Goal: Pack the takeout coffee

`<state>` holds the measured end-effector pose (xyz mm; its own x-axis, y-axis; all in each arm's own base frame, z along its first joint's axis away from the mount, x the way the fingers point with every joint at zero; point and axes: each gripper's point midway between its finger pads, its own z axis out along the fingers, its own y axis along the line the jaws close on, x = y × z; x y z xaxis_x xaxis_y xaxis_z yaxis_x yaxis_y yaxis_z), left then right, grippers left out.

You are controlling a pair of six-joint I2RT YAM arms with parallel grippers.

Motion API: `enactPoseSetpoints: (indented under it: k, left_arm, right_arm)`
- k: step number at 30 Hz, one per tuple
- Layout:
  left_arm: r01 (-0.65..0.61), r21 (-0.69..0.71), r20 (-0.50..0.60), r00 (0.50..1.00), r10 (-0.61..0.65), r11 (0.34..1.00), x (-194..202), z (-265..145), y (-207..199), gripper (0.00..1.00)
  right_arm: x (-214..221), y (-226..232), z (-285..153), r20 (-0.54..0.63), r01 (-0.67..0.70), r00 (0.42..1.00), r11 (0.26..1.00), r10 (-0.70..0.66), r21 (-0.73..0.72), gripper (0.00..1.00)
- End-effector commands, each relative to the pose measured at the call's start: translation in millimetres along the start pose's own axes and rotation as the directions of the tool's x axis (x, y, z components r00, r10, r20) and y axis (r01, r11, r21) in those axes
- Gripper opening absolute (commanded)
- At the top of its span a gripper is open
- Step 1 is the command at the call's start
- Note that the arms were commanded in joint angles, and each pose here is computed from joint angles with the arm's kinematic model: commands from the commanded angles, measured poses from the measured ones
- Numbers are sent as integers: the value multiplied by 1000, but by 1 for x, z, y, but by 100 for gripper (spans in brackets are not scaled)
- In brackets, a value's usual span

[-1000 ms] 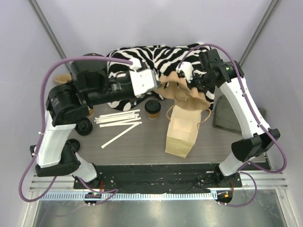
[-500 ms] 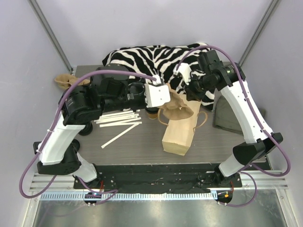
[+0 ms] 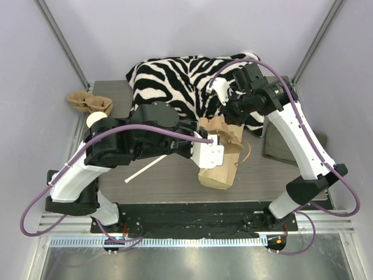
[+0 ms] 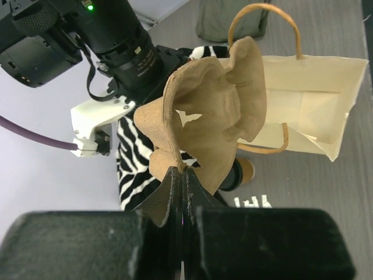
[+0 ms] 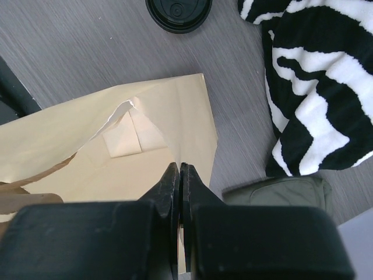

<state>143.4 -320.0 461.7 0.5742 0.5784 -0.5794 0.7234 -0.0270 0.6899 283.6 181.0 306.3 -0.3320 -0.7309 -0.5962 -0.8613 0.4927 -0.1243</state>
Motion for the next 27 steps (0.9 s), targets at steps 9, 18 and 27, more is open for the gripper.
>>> enactPoseSetpoints:
  k: [9, 18, 27]
  left_arm:
    - [-196, -121, -45, 980, 192, 973, -17, -16, 21, 0]
    - [-200, -42, -98, 976, 195, 979, 0, -5, -3, 0]
    - [-204, 52, -107, 972, 209, 978, 4, 12, -24, 0]
  right_arm:
    - [-11, -13, -12, 15, -11, 1000, 986, 9, 166, 1]
    - [-16, -6, -17, 32, -6, 1000, 989, 1, 146, 1]
    - [-29, 8, -25, 69, 16, 997, 992, -25, 123, 1]
